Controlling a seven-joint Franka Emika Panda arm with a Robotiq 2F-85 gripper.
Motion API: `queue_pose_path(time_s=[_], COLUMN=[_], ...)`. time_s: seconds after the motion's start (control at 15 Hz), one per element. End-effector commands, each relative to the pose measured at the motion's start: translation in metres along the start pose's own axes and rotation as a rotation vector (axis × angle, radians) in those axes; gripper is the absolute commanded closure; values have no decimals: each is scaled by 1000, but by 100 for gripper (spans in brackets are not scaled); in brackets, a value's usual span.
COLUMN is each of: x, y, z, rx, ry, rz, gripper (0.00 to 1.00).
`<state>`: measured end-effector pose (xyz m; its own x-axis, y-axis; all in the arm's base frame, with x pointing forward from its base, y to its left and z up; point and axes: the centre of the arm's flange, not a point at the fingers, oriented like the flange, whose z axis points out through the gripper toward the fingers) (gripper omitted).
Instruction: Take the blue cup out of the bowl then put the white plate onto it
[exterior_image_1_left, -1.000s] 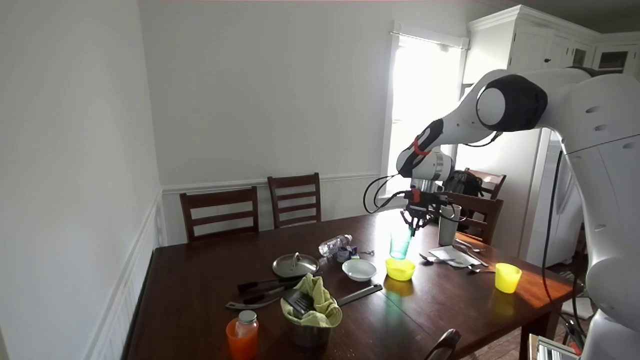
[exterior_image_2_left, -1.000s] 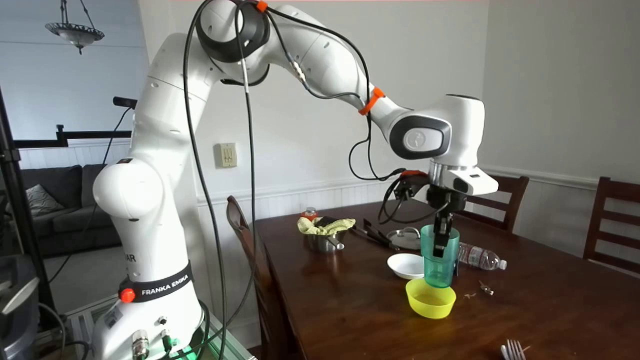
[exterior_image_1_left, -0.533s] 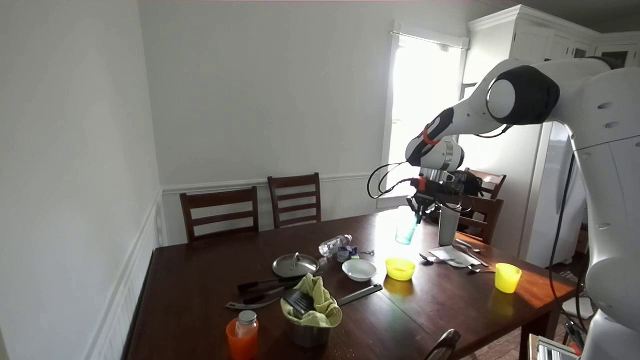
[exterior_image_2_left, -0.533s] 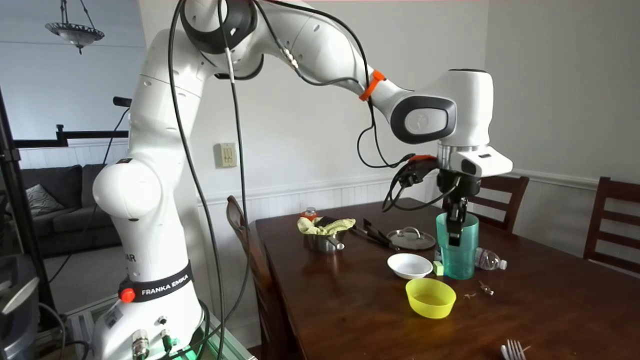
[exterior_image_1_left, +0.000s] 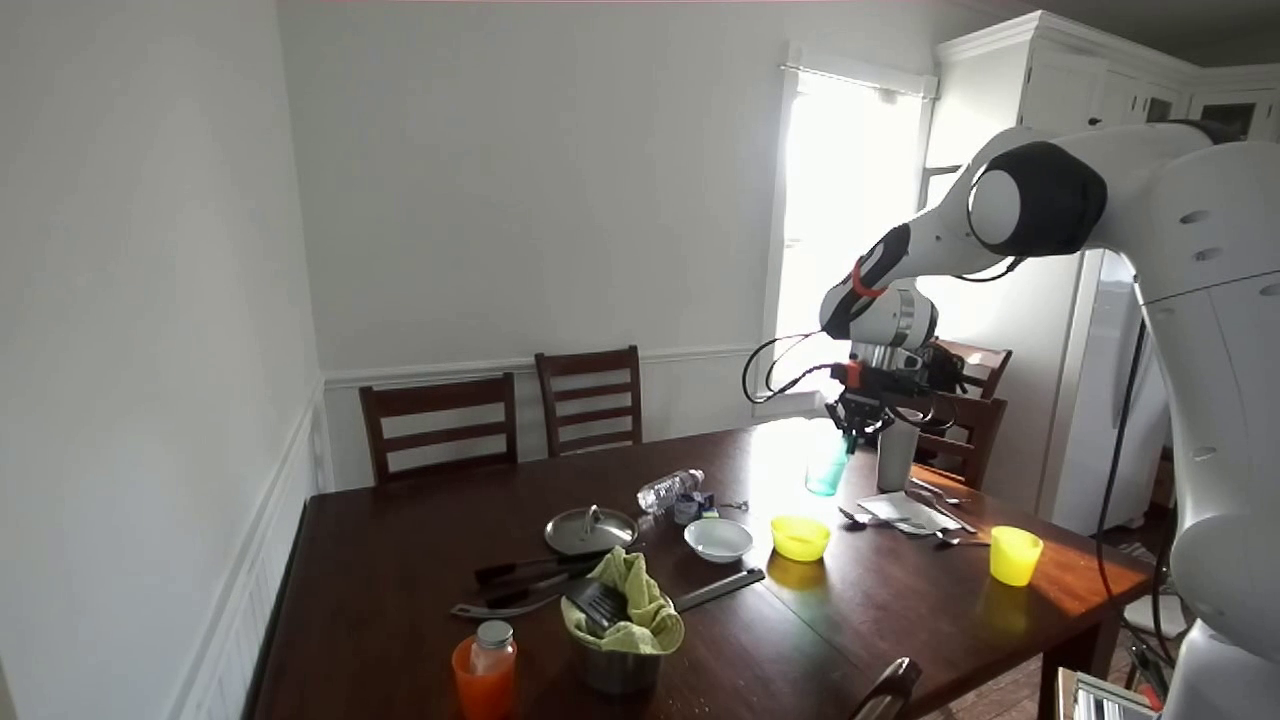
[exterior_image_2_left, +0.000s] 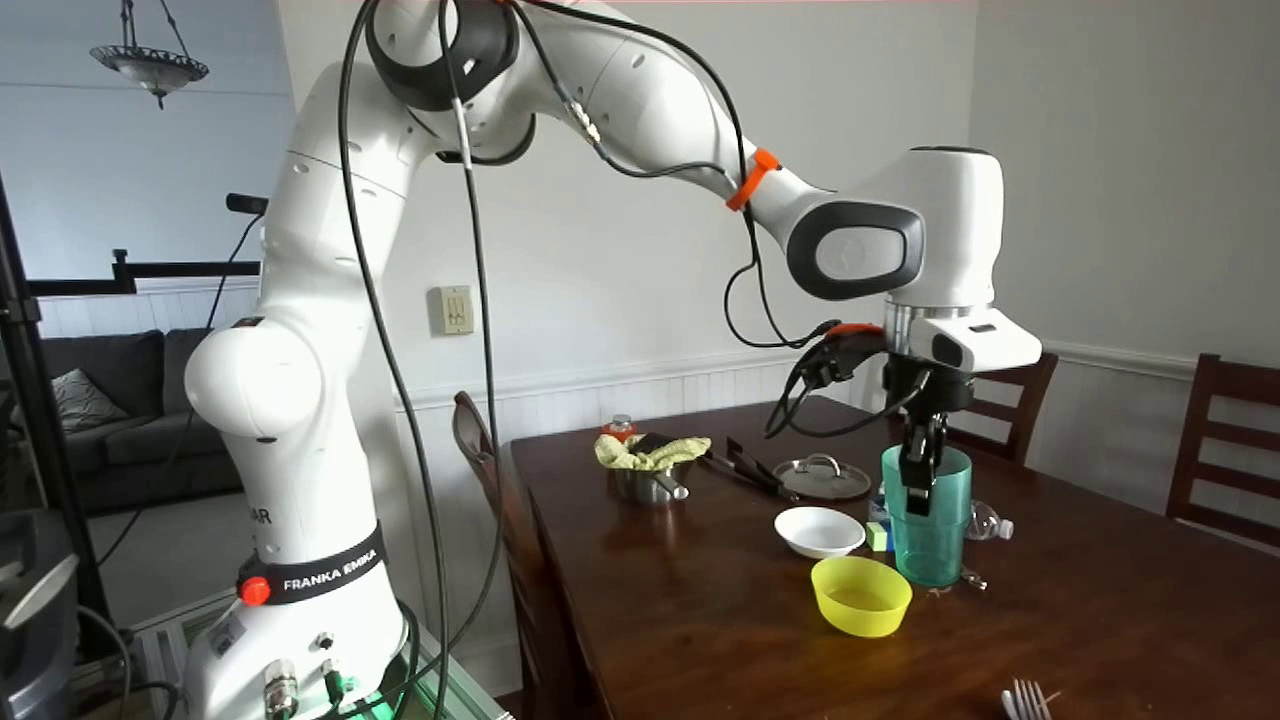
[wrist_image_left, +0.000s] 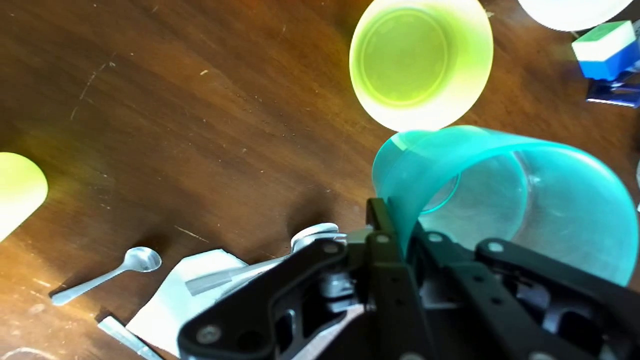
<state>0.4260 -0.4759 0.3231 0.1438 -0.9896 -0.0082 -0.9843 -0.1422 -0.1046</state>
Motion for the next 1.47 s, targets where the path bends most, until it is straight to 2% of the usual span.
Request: queue_pose_path(time_s=[0.0, 0.13, 0.33, 0.73, 1.0, 1.4], x=[0, 22, 43, 95, 111, 117], y=[0, 0, 5, 7, -1, -16], z=[0, 4, 1, 20, 39, 70], rx=[0, 5, 9, 12, 31, 16], ry=[0, 25, 54, 38, -4, -58], rz=[0, 77, 125, 188, 214, 228], gripper=[99, 99, 99, 99, 99, 99])
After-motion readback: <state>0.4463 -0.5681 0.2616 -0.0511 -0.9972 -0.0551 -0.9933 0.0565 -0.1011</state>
